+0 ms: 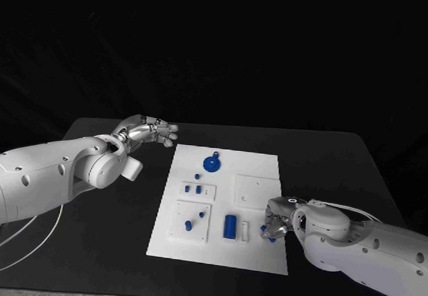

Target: Assemble the parts on the task board

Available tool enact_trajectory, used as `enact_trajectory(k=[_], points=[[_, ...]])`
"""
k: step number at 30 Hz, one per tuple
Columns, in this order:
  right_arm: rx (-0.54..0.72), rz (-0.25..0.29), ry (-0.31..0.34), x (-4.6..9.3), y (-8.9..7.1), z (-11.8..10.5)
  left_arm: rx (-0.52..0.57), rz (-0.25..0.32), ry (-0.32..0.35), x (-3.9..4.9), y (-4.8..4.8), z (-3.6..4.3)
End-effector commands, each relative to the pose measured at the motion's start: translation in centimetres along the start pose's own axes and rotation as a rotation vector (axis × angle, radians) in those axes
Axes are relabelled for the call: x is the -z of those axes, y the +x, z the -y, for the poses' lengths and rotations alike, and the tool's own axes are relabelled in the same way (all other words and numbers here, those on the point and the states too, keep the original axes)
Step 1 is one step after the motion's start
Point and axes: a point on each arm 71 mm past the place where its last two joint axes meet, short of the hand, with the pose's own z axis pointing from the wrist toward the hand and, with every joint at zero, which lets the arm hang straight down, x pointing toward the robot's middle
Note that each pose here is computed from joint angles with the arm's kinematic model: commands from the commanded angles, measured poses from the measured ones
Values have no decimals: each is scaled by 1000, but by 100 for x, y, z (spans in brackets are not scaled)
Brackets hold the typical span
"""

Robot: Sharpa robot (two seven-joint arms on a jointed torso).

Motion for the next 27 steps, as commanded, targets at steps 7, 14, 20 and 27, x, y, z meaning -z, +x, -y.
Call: enact_trajectory(k=[7,14,20,27], points=[[-85,-165,34,-5,251,91,8,-15,7,-5,26,12],[-125,-158,27,0,244,75,7,-15,6,-7,29,13],[-144,-136,26,19,225,81,7,-15,6,-7,28,12],[-308,-88,11,57,124,68,6,-15,5,-8,30,12]])
